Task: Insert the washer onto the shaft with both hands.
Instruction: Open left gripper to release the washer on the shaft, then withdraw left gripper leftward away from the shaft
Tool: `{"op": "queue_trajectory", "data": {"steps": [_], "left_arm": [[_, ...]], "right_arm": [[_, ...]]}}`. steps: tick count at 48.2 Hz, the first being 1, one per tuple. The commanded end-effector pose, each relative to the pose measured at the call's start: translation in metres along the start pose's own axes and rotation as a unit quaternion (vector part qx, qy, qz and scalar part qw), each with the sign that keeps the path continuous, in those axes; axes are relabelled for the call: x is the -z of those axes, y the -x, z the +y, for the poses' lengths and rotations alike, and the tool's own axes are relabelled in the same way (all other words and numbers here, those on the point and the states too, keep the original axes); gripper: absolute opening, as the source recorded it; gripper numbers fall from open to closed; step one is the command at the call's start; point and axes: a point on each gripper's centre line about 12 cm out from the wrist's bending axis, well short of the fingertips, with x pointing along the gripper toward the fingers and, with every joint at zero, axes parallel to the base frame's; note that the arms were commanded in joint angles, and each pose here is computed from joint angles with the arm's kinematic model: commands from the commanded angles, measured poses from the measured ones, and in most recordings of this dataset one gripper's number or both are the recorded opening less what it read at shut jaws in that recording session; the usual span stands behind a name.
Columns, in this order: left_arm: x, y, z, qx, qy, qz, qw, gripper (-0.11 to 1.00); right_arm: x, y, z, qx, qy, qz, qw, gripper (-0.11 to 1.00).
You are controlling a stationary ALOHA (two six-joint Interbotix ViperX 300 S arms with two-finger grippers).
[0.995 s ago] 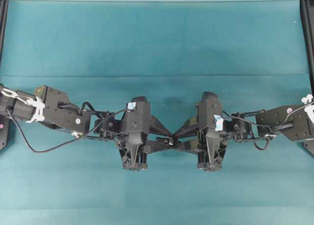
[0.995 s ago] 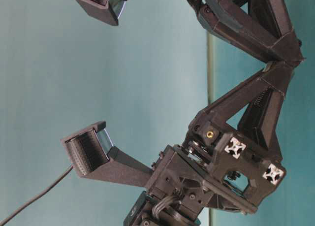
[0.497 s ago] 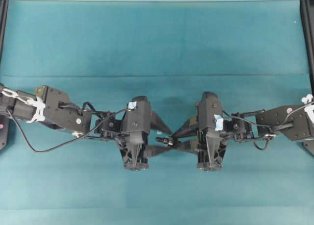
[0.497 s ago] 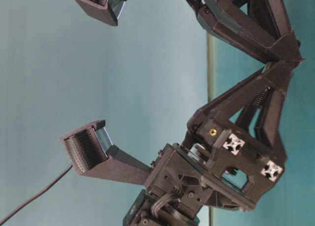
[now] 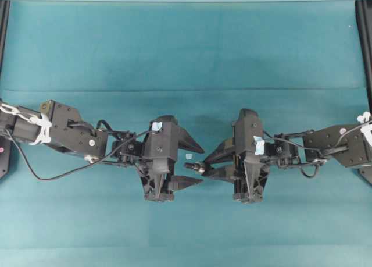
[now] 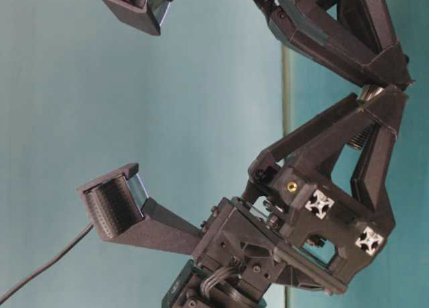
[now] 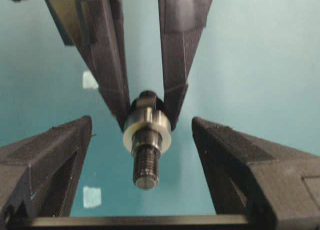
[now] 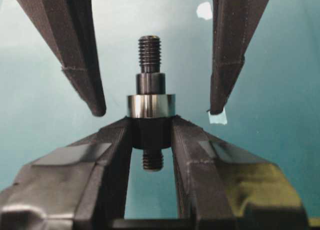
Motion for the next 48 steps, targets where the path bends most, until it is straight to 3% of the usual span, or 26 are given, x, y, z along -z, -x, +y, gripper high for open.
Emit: {"op": "queue_trajectory", "data": {"steps": [1,48], "left_arm": [[-0.012,0.007,0.000,0.000,-0.002,-0.011,0.9999,0.87],[-0.001,0.100,0.000,-0.003,0.004,0.018,0.9998,0.87]], "right_arm": [[-0.007,0.000,0.002,-0.003,0.002,-0.013,0.9999,0.00],[-0.007,0.000,0.002,-0.003,0.001,-0.012,0.9999,0.00]]}}
